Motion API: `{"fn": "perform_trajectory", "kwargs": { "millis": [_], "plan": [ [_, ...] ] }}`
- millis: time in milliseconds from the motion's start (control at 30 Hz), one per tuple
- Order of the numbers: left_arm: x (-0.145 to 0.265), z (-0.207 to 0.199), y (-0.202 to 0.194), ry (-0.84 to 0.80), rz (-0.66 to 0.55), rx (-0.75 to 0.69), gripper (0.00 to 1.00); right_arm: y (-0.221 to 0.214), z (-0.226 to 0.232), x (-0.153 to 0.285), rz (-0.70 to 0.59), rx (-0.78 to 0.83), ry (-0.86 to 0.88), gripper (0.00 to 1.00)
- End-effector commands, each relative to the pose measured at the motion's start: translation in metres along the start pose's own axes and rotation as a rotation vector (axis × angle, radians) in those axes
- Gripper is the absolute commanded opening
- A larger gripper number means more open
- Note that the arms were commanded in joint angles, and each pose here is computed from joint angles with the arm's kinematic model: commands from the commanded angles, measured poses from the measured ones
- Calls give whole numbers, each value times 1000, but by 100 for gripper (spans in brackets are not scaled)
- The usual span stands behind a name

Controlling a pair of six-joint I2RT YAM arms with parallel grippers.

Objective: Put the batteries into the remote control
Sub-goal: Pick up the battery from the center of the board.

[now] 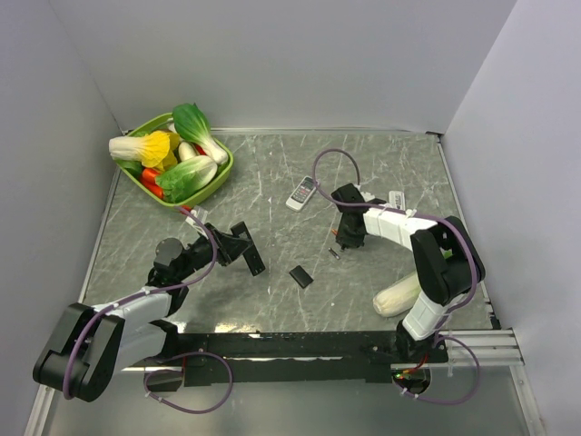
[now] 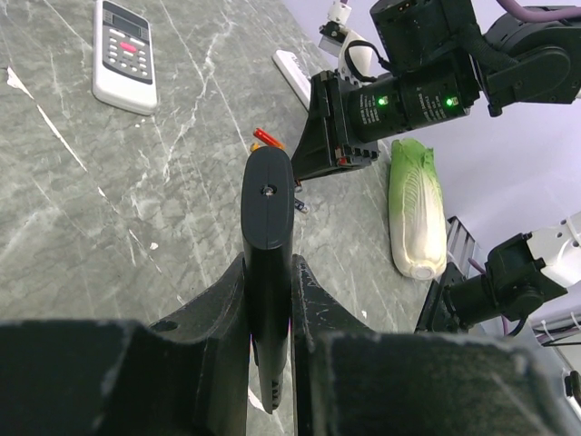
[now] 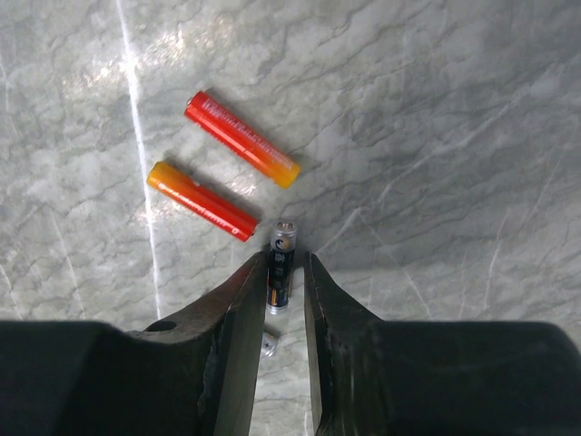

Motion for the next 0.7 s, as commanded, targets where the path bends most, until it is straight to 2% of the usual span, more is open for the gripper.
{"fn": "perform_trajectory", "kwargs": {
  "millis": [0,367,533,667],
  "plan": [
    [-6,-16,14,-73,-29,-63,1,8,-12,-1,-23,-21,-24,31],
    [-6,-16,14,-74,-32,-63,1,7,-12,-5,-7,-5,-3,26],
    [-6,-19,15,-90,-42,-57,1,5,-18,2,-31,15,-13,11],
    [-6,-20,16,-104,-71,-29,1,13,-17,28,-152,72,39,0]
  ]
}}
Point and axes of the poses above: each gripper's point midway between its finger pads, its own x axis back along the fingers, its own z axis along the line the jaws close on, y = z × x, the point moved 6 cm from there along x, back along the fingers, and after that the axes turned 11 degrees about x, right-handed, at the moved point
